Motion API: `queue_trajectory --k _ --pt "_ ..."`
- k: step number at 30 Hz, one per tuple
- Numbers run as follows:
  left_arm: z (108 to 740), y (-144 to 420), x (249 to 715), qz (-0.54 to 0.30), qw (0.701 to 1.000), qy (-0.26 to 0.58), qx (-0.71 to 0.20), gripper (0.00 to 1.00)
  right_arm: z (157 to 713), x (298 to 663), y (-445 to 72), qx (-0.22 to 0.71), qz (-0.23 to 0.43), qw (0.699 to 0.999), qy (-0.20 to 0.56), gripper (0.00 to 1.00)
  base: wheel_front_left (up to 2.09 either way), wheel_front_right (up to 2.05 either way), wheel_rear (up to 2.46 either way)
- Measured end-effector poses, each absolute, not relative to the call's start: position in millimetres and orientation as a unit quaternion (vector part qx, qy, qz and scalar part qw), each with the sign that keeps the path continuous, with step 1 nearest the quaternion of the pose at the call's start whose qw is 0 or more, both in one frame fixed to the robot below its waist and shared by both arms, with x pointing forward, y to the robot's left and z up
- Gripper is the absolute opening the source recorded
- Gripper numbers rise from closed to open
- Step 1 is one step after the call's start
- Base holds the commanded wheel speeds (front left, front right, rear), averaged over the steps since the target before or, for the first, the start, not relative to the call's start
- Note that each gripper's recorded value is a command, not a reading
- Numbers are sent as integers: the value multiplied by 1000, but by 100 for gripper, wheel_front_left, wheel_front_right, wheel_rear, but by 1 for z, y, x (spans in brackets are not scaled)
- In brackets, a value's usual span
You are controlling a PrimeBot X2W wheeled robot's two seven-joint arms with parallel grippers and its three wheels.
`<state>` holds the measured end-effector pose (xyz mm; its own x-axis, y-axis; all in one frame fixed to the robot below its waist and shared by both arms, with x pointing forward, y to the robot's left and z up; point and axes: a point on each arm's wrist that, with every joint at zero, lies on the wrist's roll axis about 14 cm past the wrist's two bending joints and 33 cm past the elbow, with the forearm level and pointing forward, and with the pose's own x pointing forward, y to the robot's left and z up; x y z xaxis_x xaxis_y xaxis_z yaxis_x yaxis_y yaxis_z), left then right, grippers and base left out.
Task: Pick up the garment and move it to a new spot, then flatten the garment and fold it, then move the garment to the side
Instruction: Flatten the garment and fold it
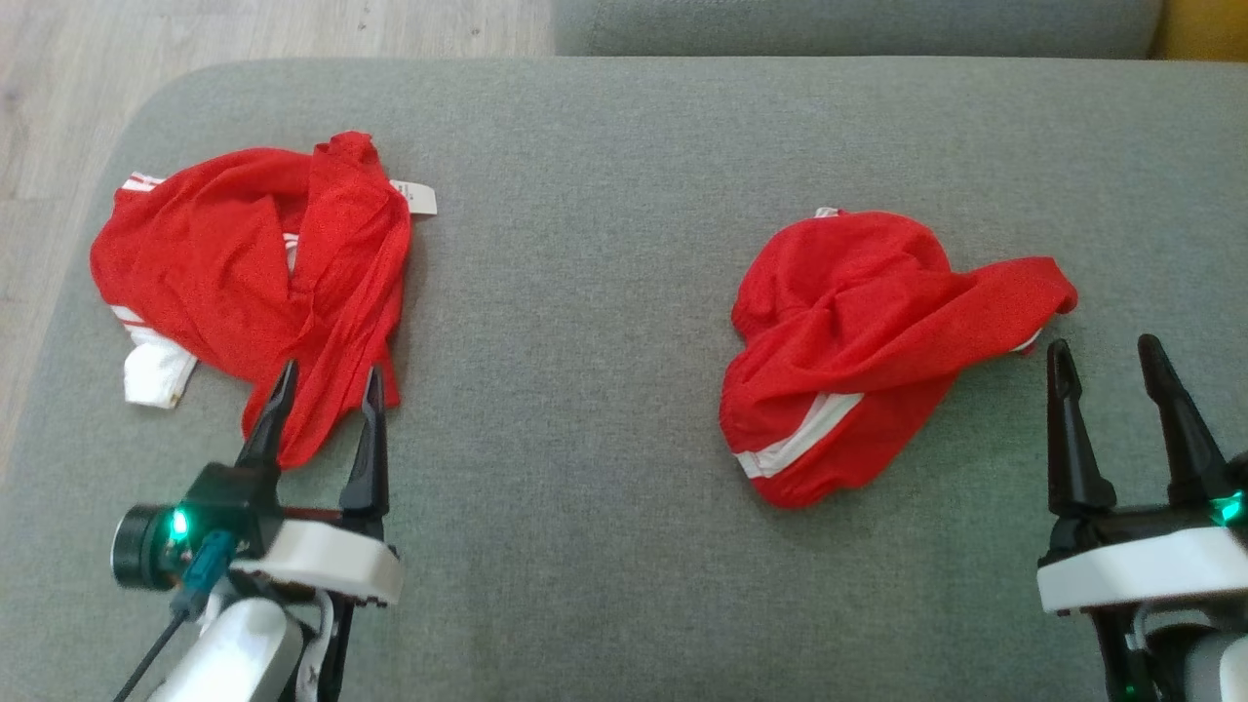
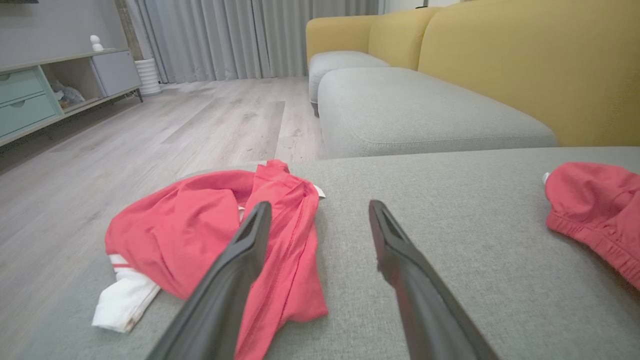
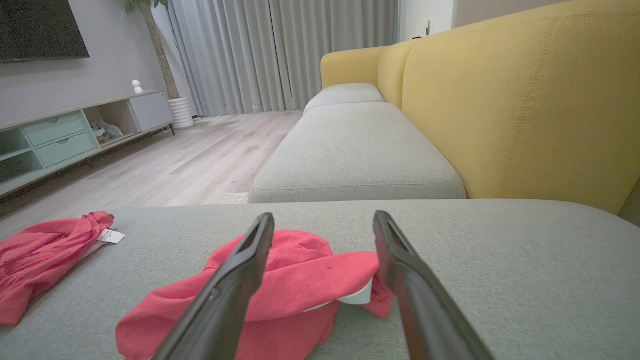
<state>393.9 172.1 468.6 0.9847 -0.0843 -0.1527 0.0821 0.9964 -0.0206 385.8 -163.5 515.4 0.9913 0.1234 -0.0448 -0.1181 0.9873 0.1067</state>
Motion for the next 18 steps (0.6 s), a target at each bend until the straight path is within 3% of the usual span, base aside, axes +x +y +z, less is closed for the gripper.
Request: queue_trajectory --k 18 --pt "465 170 388 -40 995 91 -12 100 514 381 -166 57 56 996 28 100 0 0 0"
